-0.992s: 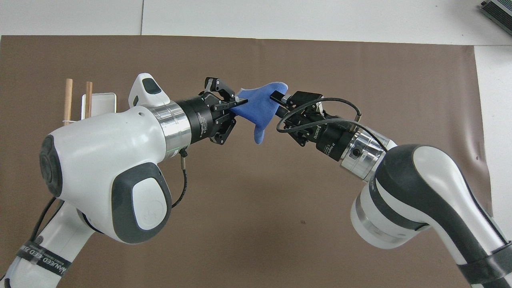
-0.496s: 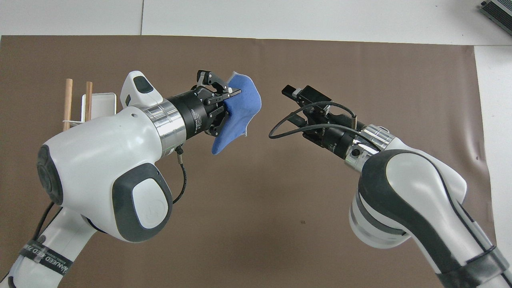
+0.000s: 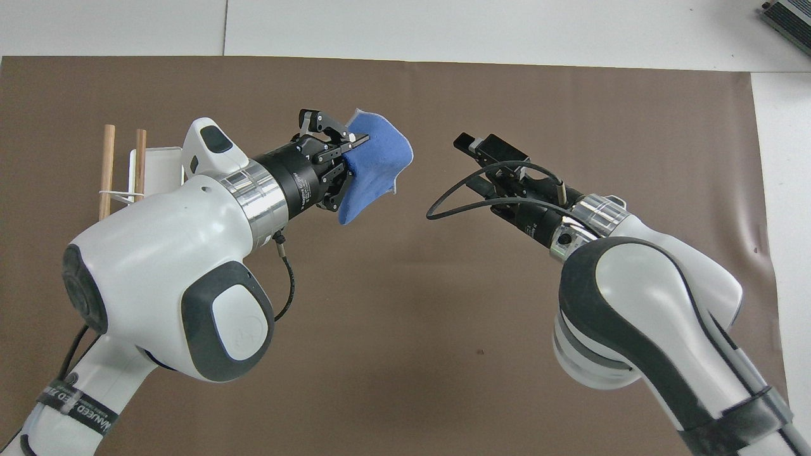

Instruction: Right arm passes towel to left arm to hang

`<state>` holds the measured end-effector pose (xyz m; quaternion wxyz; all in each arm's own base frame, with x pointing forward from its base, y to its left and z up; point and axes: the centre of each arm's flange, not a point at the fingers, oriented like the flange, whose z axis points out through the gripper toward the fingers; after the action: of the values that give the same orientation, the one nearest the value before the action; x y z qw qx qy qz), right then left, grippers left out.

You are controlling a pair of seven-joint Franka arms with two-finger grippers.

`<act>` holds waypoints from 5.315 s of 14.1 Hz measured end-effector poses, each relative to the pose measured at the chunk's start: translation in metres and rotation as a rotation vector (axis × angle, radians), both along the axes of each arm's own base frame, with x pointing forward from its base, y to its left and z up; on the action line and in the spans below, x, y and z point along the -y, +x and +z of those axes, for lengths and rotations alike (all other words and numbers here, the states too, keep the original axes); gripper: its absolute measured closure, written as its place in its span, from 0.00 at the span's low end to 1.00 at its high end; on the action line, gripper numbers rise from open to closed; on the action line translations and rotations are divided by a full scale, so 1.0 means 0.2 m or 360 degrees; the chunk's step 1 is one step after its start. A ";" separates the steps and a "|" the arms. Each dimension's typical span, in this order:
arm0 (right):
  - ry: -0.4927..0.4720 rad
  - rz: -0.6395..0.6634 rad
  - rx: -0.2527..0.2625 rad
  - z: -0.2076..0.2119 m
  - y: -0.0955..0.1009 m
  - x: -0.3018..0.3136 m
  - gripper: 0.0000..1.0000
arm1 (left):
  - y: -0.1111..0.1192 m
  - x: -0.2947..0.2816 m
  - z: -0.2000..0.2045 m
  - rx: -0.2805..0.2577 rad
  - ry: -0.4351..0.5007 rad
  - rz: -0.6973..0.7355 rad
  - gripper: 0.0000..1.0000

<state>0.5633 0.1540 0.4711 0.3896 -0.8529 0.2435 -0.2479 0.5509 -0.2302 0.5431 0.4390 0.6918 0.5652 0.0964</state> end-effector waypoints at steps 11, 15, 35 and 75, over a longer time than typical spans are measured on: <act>-0.1111 0.0744 -0.0090 -0.04 0.11 0.35 0.00 | 0.05 -0.58 -0.07 0.0066 0.0251 0.0057 0.98; -0.1358 0.0904 -0.0293 0.21 0.15 0.55 0.00 | 0.07 -0.73 -0.11 0.0042 0.0285 0.0104 0.98; -0.1284 0.0598 -0.0869 0.79 -0.11 1.05 0.00 | -0.08 -1.57 -0.47 -0.0129 0.0265 0.0816 0.98; -0.1278 0.0673 -0.0926 0.81 -0.15 0.98 0.00 | 0.13 -1.01 -0.06 0.0218 0.0610 0.0146 0.00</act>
<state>0.5324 -0.0429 0.6332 -0.0094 -0.9987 0.0503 0.0089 0.5778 -0.0280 0.5302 0.3320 0.7279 0.5363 0.2690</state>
